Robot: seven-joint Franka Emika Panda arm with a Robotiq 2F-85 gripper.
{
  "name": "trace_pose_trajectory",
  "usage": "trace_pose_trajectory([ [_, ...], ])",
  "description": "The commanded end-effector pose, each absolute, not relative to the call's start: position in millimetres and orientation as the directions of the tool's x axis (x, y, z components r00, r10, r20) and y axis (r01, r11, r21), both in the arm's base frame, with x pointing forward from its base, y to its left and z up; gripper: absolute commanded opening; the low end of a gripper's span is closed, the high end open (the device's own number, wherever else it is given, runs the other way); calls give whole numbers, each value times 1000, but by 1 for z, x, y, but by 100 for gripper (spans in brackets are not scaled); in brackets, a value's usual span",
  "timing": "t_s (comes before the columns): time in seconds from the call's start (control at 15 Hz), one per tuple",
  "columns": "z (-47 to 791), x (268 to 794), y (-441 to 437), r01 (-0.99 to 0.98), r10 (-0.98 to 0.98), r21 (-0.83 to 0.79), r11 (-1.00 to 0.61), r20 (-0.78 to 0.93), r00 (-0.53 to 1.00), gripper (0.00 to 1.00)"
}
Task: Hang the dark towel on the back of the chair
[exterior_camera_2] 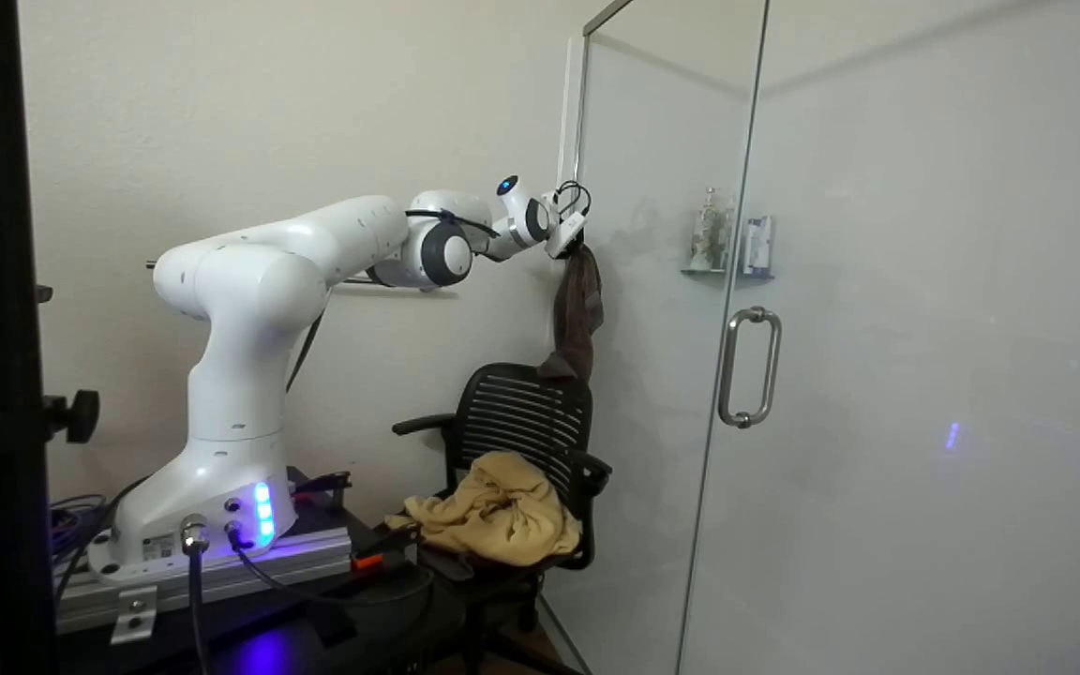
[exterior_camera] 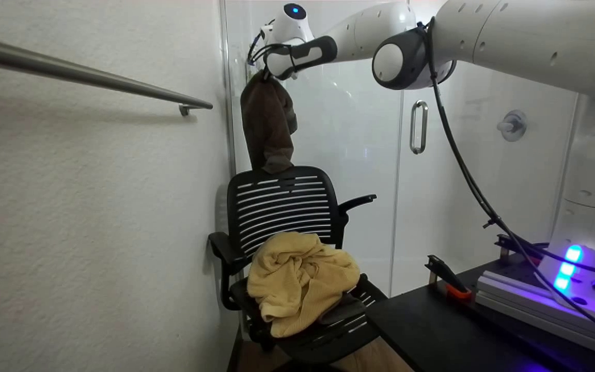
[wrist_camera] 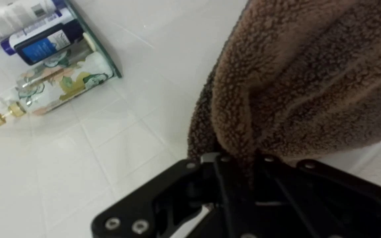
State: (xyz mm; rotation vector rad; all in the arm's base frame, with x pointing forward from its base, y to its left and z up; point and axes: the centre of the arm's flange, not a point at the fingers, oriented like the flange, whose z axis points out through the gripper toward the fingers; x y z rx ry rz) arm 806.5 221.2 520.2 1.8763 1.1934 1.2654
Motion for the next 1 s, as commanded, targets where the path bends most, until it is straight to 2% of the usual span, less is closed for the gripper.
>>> trace_pose_trajectory([
  [0.0, 576, 862, 234, 293, 958, 913, -283, 283, 43, 3],
  [0.53, 630, 846, 240, 151, 995, 988, -28, 42, -89, 3],
  [0.73, 636, 845, 237, 126, 995, 992, 6, 6, -98, 3],
  [0.93, 633, 849, 226, 169, 996, 984, -59, 70, -59, 3],
])
